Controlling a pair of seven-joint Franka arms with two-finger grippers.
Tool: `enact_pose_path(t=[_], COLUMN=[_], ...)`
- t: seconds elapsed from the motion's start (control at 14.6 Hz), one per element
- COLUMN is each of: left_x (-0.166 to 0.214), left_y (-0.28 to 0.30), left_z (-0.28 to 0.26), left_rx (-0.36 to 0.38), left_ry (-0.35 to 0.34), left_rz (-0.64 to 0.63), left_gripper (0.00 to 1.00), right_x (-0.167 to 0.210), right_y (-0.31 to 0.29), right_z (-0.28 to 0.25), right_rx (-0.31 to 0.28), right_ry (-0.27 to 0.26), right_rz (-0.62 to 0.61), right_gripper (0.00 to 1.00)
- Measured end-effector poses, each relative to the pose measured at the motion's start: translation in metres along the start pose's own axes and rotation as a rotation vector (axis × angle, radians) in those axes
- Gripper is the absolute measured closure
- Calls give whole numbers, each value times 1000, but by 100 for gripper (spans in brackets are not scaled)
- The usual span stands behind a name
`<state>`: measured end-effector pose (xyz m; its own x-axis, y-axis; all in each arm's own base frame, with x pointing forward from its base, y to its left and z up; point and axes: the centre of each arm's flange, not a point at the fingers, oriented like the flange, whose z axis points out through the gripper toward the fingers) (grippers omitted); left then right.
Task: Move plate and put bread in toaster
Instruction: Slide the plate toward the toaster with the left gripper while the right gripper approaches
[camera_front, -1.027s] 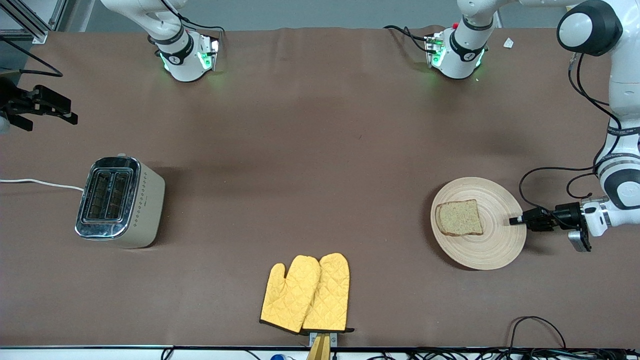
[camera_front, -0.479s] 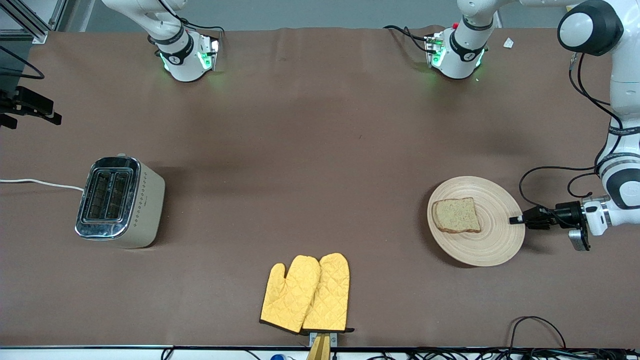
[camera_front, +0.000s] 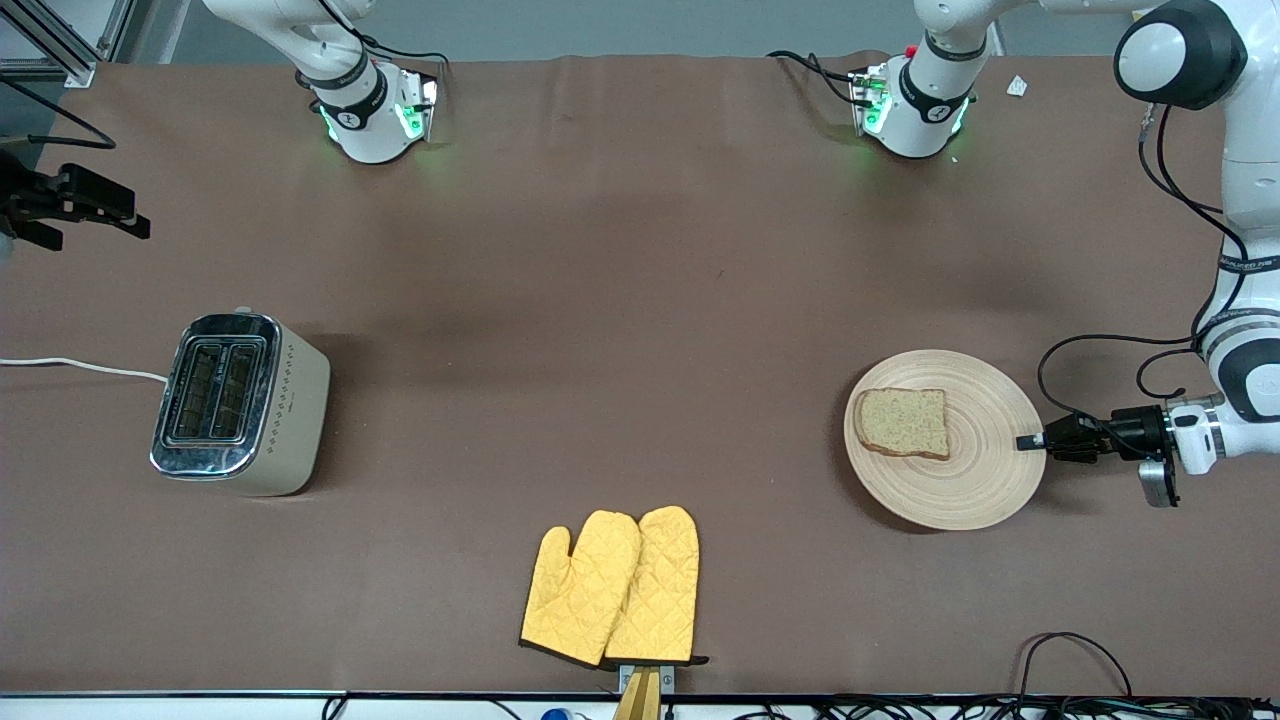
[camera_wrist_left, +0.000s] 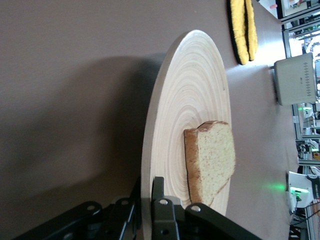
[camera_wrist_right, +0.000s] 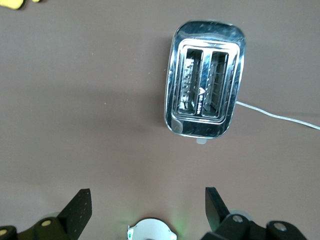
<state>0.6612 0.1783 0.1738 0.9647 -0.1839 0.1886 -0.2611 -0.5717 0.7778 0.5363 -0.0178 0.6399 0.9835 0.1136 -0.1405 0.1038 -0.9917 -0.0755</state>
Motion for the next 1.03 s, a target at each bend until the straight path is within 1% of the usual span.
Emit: enact_pose_path(t=[0.14, 0.21, 0.34, 0.48, 0.62, 0.68, 0.82, 0.89, 1.03], left_x=[8, 13, 27, 45, 64, 76, 97, 104, 109], left_y=[12, 20, 41, 71, 107, 126, 169, 190, 224], left_z=[11, 18, 35, 58, 88, 107, 153, 180, 234], left_rx=[-29, -48, -87, -133, -169, -172, -166, -168, -175], left_ry=[-12, -19, -30, -48, -69, -74, -76, -78, -74], left_rz=[-17, -27, -46, -52, -45, -36, -9, -1, -3], left_gripper=[91, 91, 91, 91, 91, 91, 91, 91, 91], right_x=[5, 8, 15, 22, 34, 42, 62, 72, 95], right_y=[-14, -21, -40, -65, -86, -92, -99, -99, -97], right_z=[11, 14, 14, 15, 26, 36, 63, 77, 107], right_rx=[27, 44, 52, 48, 44, 46, 85, 106, 119], right_ry=[-14, -5, 31, 67, 84, 84, 56, 40, 37], right_rz=[33, 57, 82, 73, 53, 48, 51, 58, 73], right_gripper=[0, 0, 0, 0, 0, 0, 0, 0, 0])
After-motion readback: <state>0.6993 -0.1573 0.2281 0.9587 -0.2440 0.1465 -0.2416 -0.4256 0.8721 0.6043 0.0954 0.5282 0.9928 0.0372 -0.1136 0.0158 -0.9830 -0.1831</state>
